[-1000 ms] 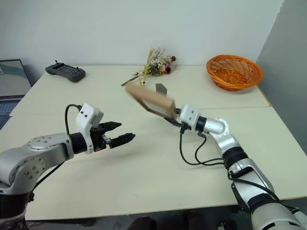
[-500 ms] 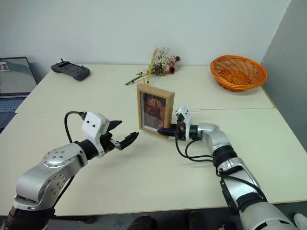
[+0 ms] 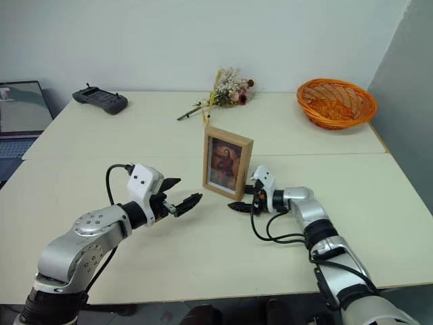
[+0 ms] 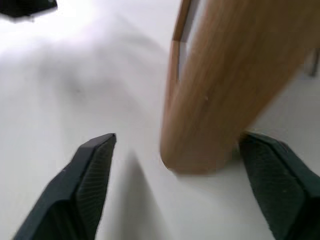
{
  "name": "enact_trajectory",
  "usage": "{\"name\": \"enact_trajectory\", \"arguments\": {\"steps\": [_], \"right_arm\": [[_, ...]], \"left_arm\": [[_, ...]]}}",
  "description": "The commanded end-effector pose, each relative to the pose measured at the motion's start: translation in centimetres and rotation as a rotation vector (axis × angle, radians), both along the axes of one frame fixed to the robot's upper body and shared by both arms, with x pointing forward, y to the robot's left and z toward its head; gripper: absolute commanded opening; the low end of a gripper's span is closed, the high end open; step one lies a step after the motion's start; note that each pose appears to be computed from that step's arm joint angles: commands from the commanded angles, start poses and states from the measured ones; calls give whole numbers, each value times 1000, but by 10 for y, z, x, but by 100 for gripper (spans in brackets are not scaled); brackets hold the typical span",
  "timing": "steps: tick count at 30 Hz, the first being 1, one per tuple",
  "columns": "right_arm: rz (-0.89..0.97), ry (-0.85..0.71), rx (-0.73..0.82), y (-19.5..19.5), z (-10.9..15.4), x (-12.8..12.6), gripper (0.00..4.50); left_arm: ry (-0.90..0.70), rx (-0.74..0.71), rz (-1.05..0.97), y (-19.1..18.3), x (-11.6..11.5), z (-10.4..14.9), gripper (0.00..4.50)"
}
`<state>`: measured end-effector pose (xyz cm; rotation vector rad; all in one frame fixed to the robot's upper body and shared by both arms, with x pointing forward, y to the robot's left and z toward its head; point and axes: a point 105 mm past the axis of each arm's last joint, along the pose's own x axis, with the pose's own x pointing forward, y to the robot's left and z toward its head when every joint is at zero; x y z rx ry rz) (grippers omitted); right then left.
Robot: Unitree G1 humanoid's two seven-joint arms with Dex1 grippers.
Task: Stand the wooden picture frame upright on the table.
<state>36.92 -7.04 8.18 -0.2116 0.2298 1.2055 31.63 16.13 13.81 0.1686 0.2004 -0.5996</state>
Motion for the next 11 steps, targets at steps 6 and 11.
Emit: {"name": "enact_trajectory", "arguments": {"steps": [6, 11], "right_arm": [[-254, -133, 120, -45, 74, -28, 447], [-303, -119, 186, -31, 99, -50, 447]], "left_arm": [[-31, -37, -36, 7, 10, 17, 450], [-18, -9, -48, 15, 10, 19, 450]]}}
